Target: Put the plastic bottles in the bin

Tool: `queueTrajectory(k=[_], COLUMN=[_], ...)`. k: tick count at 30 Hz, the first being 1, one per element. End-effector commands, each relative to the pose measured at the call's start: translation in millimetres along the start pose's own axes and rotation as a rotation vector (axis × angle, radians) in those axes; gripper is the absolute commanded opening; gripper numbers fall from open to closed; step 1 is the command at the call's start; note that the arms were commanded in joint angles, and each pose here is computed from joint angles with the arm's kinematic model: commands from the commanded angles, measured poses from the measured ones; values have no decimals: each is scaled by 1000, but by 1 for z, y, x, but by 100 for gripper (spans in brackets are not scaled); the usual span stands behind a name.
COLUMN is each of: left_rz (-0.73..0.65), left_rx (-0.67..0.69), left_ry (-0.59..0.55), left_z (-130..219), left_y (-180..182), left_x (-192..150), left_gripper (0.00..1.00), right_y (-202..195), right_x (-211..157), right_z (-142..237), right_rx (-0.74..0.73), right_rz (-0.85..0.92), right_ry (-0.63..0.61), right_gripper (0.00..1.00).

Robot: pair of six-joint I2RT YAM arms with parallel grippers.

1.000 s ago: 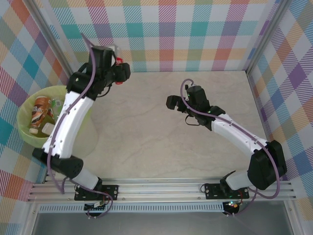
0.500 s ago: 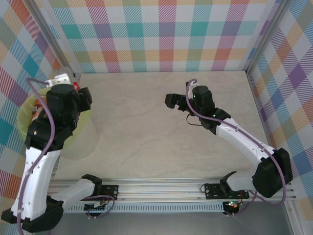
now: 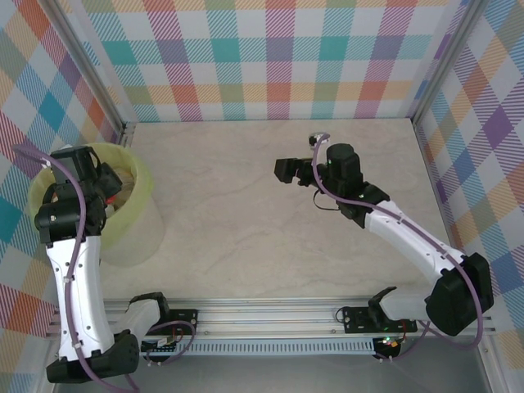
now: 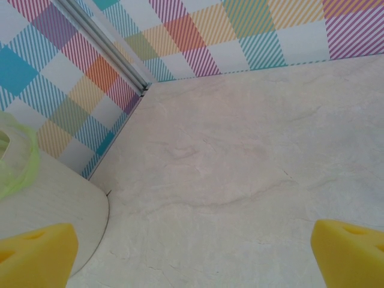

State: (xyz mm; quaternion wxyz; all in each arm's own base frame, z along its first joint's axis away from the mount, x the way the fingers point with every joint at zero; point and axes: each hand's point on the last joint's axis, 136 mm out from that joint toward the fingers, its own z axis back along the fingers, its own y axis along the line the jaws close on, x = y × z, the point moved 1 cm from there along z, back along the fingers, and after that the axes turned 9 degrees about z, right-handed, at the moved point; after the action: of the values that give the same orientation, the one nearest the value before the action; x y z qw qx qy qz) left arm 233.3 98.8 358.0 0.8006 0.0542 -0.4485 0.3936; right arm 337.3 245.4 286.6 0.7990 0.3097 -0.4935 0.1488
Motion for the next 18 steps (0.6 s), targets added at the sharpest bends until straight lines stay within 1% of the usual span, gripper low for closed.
queueTrajectory(k=[1,5,7,9,11,14,15,16,18], left_rz=[101,172,203,237,265,320,340,348,358], left_rx=[30,233,262,280,332,377,371,362,343], left_ry=[39,-87,-133,-147,-164,-212,-228,-232,-235], left_z=[-9,-8,-7,-11,-12,-11,-8,-7,-5], left_y=[11,49,57,60,68,82,84,84,82], left_x=[-8,2,4,4,2,1,1,1,2], left_gripper=[49,50,55,56,59,63,67,74,96], right_y=[0,-1,0,1,3,5,5,6,6], right_x=[4,3,3,4,6,10,12,12,14], right_z=[7,8,7,5,4,3,3,3,3], right_rx=[3,-1,1,8,13,19,21,22,22], right_rz=[31,35,36,33,30,22,21,19,16], right_ry=[-28,-27,-25,-19,-14,-16,-18,-18,-22], right_gripper=[100,100,100,100,100,100,100,99,100])
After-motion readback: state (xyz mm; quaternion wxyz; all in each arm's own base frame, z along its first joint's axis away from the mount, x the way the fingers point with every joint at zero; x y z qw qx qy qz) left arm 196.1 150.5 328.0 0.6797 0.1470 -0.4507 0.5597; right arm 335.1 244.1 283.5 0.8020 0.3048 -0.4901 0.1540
